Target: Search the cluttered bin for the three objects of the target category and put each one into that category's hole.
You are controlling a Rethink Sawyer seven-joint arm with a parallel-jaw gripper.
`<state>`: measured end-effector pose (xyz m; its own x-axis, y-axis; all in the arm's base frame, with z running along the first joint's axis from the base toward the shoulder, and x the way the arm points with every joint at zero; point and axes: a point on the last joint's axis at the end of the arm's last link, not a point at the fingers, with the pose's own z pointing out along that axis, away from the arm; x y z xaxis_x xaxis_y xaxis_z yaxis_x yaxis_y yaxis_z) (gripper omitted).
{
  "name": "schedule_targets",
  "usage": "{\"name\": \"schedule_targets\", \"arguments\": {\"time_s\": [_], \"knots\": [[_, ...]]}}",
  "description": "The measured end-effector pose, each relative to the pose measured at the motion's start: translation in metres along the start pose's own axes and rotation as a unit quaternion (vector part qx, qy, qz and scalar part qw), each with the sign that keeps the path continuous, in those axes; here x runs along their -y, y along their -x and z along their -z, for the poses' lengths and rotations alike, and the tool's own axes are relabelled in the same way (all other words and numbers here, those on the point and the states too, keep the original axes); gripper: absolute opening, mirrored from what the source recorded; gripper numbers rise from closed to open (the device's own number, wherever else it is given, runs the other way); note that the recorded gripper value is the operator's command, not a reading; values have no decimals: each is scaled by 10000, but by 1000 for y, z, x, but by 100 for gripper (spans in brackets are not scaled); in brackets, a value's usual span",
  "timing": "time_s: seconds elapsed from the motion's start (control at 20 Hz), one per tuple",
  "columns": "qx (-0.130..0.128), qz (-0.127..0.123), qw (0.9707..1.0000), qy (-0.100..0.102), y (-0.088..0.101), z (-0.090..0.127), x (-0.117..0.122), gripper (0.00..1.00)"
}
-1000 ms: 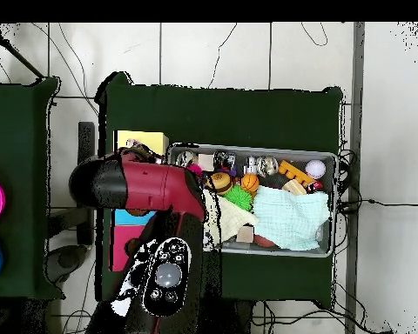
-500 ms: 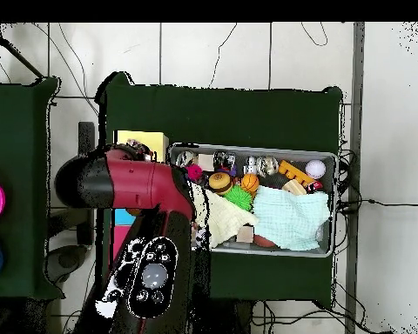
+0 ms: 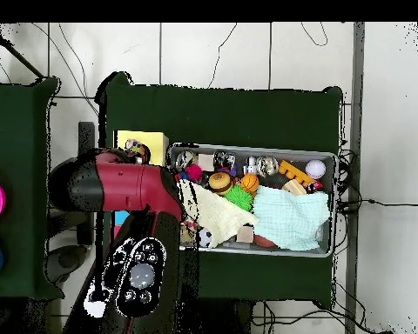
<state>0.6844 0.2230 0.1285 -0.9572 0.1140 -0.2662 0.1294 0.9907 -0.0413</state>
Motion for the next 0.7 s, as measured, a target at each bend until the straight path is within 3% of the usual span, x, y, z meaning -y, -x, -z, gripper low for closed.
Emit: {"name": "schedule_targets", "arguments": {"time_s": [0.7], "knots": [[-141,41,9999,-57,-10,-22,-1,0]]}}
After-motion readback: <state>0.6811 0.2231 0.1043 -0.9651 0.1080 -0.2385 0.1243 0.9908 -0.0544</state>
